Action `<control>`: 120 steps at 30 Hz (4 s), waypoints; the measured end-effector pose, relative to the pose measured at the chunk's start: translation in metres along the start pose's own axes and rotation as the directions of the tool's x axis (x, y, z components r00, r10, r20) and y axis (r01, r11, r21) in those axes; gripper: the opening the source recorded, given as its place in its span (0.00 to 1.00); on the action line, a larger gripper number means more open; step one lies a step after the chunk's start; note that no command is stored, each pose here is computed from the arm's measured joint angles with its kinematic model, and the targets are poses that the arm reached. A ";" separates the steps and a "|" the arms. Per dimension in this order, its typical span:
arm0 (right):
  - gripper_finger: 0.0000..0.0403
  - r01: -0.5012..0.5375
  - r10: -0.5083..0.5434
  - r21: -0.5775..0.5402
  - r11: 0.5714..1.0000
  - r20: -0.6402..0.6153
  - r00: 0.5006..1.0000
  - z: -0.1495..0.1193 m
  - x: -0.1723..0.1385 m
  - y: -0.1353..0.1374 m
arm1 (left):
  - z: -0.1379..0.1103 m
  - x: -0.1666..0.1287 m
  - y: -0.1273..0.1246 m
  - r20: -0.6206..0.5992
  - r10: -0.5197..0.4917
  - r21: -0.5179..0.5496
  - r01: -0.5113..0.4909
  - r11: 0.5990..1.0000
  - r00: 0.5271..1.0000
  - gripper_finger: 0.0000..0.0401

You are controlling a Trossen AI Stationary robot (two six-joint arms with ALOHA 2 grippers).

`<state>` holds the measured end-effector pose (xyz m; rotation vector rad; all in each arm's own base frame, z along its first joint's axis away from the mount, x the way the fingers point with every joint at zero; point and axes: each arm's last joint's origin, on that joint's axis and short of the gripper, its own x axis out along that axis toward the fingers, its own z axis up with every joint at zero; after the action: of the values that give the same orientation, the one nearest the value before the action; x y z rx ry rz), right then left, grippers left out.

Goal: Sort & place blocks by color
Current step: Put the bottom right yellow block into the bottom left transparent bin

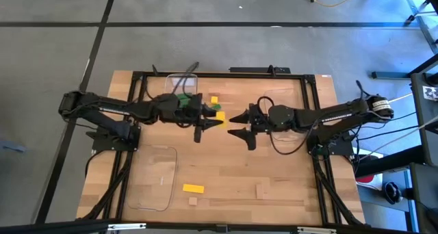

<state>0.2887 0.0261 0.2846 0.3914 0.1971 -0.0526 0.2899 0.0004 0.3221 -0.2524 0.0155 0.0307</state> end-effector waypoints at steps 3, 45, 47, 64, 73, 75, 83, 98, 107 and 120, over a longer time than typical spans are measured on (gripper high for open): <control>0.79 0.028 -0.027 0.019 0.999 -0.059 0.998 0.001 -0.013 -0.001 | 0.010 -0.019 0.002 -0.038 0.021 0.004 -0.021 1.000 0.999 0.30; 0.83 0.090 -0.089 0.066 0.994 -0.020 0.996 0.023 -0.068 0.001 | 0.013 -0.130 -0.011 0.068 0.114 -0.033 -0.112 0.993 0.991 0.30; 0.83 0.091 -0.089 0.066 0.994 -0.021 0.996 0.023 -0.068 0.001 | 0.013 -0.130 -0.011 0.066 0.107 -0.034 -0.104 0.994 0.992 0.30; 0.83 0.094 -0.092 0.064 0.993 -0.030 0.995 0.022 -0.068 0.001 | 0.012 -0.130 -0.013 0.042 0.029 -0.057 -0.026 0.998 0.999 0.30; 0.83 0.093 -0.091 0.065 0.994 -0.031 0.995 0.022 -0.068 0.001 | 0.012 -0.126 -0.033 -0.109 -0.171 -0.079 0.162 0.984 0.979 0.30; 0.83 0.093 -0.091 0.065 0.994 -0.031 0.995 0.022 -0.068 0.001 | 0.015 -0.125 -0.044 -0.221 -0.199 -0.110 0.178 0.978 0.955 0.30; 0.83 0.094 -0.092 0.065 0.993 -0.032 0.995 0.022 -0.068 0.001 | -0.007 -0.126 -0.102 -0.752 -0.217 -0.124 0.191 0.974 0.622 0.30; 0.83 0.094 -0.092 0.068 0.993 -0.032 0.995 0.022 -0.068 0.001 | -0.153 -0.105 -0.122 -0.987 0.140 0.153 0.198 0.968 0.082 0.30; 0.83 0.095 -0.093 0.068 0.993 -0.034 0.995 0.022 -0.067 0.001 | -0.186 -0.104 -0.109 -0.981 0.186 0.191 0.169 0.967 0.047 0.30; 0.83 0.094 -0.092 0.067 0.993 -0.032 0.995 0.022 -0.067 0.001 | -0.187 -0.104 -0.105 -0.980 0.196 0.199 0.146 0.969 0.033 0.52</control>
<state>0.2270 0.0195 0.3181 0.4511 0.2429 -0.1458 0.1870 -0.1509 0.1688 0.0491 1.5502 -0.1330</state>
